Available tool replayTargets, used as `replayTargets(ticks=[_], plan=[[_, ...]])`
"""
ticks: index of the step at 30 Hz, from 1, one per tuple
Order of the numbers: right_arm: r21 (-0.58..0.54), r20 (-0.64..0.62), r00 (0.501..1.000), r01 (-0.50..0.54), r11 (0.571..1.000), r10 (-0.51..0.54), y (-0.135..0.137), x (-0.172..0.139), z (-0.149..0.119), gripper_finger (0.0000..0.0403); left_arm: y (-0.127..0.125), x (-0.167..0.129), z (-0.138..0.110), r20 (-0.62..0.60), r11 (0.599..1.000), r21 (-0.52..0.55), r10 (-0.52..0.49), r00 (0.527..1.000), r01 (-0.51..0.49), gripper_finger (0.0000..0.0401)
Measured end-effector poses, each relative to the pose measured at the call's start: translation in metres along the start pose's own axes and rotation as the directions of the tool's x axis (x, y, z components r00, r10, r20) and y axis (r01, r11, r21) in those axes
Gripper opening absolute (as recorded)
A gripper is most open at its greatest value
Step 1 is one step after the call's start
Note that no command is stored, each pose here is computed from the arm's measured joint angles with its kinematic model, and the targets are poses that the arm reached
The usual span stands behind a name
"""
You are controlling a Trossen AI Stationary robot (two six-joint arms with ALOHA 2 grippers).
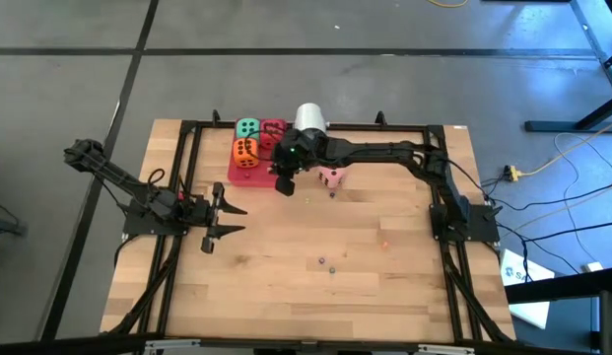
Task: Pick & Place Dice
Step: Put the small yellow dice into the red bin
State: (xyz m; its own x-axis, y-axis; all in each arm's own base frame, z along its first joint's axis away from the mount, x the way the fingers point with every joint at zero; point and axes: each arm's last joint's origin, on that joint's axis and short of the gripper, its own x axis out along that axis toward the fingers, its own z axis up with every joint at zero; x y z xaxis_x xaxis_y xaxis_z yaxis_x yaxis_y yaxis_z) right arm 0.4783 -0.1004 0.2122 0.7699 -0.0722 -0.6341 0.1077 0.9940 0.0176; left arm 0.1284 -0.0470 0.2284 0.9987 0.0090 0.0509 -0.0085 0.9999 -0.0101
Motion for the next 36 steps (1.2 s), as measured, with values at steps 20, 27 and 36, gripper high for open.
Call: replayTargets(ticks=[20, 27, 36], plan=[[0.006, -0.087, 0.994, 0.074, 0.997, -0.073, 0.008, 0.000, -0.007, 0.0052, 0.000, 0.000, 0.000, 0.000, 1.000, 0.000, 0.002, 1.000, -0.002, 0.0169], [0.023, -0.087, 0.993, 0.087, 0.996, -0.084, 0.012, 0.000, -0.007, 0.0052, 0.000, 0.000, 0.000, 0.000, 1.000, 0.000, 0.003, 1.000, -0.003, 0.0169], [0.023, -0.087, 0.994, 0.073, 0.997, -0.071, 0.015, 0.001, -0.007, 0.0052, 0.000, 0.000, 0.000, -0.003, 1.000, 0.001, 0.003, 1.000, -0.003, 0.0169]])
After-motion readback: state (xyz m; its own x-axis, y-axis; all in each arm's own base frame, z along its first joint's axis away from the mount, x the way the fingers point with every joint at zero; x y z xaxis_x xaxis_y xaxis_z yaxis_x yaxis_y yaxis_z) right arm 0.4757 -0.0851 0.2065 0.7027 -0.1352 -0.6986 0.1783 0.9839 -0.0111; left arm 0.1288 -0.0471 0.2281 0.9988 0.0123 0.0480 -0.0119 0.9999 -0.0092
